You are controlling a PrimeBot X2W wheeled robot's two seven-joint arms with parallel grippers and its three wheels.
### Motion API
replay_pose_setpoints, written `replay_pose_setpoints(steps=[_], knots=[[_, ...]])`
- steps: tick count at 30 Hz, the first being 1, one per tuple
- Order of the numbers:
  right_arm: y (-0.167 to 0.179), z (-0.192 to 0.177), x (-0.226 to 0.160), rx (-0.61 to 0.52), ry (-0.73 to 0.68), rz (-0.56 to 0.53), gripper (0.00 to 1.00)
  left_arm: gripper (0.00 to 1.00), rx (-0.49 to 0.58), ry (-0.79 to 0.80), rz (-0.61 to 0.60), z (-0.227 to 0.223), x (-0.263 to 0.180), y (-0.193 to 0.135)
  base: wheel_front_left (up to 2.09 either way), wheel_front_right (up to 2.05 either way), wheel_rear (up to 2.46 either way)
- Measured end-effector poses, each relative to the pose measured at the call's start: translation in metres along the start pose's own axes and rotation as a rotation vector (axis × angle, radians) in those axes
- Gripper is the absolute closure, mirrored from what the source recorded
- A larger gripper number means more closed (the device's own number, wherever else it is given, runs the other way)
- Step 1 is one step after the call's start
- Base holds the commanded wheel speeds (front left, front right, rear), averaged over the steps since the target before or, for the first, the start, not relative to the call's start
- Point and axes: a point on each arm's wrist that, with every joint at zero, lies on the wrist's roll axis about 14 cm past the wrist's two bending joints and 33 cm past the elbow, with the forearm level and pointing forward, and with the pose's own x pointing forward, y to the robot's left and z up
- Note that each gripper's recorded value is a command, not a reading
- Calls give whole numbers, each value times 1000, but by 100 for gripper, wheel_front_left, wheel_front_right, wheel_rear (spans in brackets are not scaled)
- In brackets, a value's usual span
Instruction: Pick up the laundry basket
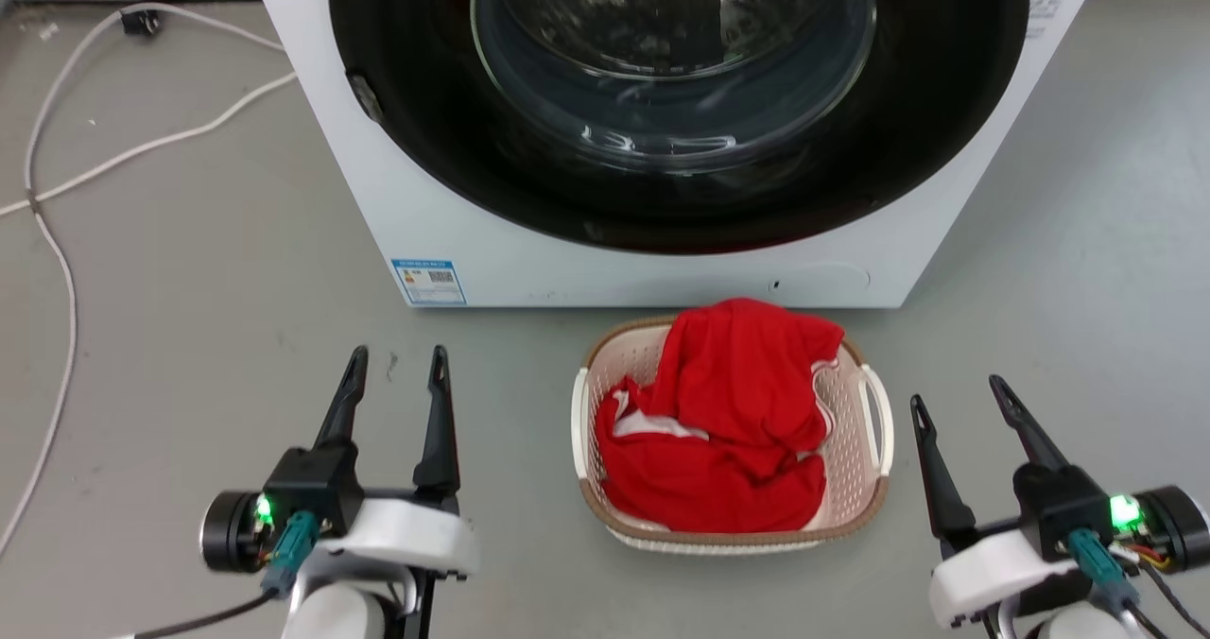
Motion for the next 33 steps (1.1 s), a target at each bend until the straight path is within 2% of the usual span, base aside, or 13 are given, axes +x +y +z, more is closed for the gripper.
replay_pose_setpoints(steps=[8,15,26,33], knots=[[-6,-52,43,-36,148,12,0,0,-29,154,-106,-61,44,-17,0,0,0],[-6,-111,59,-56,316,36,0,0,-43,300,-188,-120,63,-34,0,0,0],[-9,-172,90,-77,460,55,0,0,-33,476,-289,-199,86,-55,0,0,0],[-15,-215,97,-86,565,48,0,0,-23,593,-337,-251,90,-63,0,0,0]])
